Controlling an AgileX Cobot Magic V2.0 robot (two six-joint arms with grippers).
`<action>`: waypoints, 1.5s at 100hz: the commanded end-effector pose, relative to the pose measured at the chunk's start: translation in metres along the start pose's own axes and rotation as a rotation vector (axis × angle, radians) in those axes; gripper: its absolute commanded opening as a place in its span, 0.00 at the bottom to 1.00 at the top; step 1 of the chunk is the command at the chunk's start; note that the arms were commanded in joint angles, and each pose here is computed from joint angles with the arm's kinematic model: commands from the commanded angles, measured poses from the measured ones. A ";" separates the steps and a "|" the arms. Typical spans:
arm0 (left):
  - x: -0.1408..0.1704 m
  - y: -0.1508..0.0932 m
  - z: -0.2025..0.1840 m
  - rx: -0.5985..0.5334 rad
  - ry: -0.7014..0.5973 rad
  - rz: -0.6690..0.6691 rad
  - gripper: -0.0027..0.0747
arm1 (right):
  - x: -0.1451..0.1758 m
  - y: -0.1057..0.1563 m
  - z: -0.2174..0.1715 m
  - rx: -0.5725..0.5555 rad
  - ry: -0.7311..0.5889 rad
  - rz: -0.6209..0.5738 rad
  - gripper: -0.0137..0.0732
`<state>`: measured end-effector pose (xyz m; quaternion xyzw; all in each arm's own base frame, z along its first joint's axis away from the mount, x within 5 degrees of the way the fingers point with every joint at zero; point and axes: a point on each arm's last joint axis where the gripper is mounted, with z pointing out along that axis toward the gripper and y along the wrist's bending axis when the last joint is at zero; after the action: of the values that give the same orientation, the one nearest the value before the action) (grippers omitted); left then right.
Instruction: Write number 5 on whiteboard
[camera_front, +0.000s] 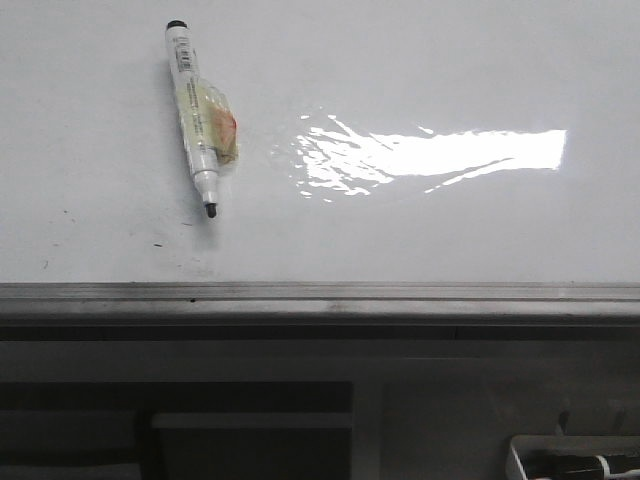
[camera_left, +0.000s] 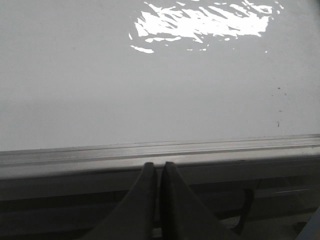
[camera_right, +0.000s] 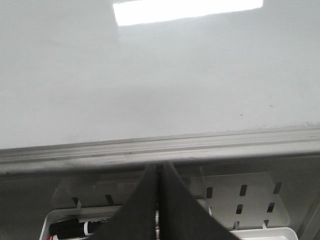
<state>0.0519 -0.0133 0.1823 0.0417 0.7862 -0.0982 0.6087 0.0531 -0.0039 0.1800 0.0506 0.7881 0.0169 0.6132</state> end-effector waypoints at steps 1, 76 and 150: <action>0.000 0.000 0.000 0.003 -0.067 -0.019 0.01 | 0.005 -0.001 0.002 0.003 -0.020 -0.015 0.08; 0.000 0.000 0.000 0.003 -0.067 -0.019 0.01 | 0.005 -0.001 0.002 0.005 -0.021 -0.022 0.08; -0.032 0.013 -0.009 0.061 -0.467 -0.897 0.01 | -0.034 0.008 -0.008 -0.185 -0.437 0.399 0.08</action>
<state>0.0554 -0.0048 0.2151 -0.2529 0.6133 -0.3608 0.6555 0.0548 0.0015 0.2172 0.1257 0.6284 0.1686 0.7489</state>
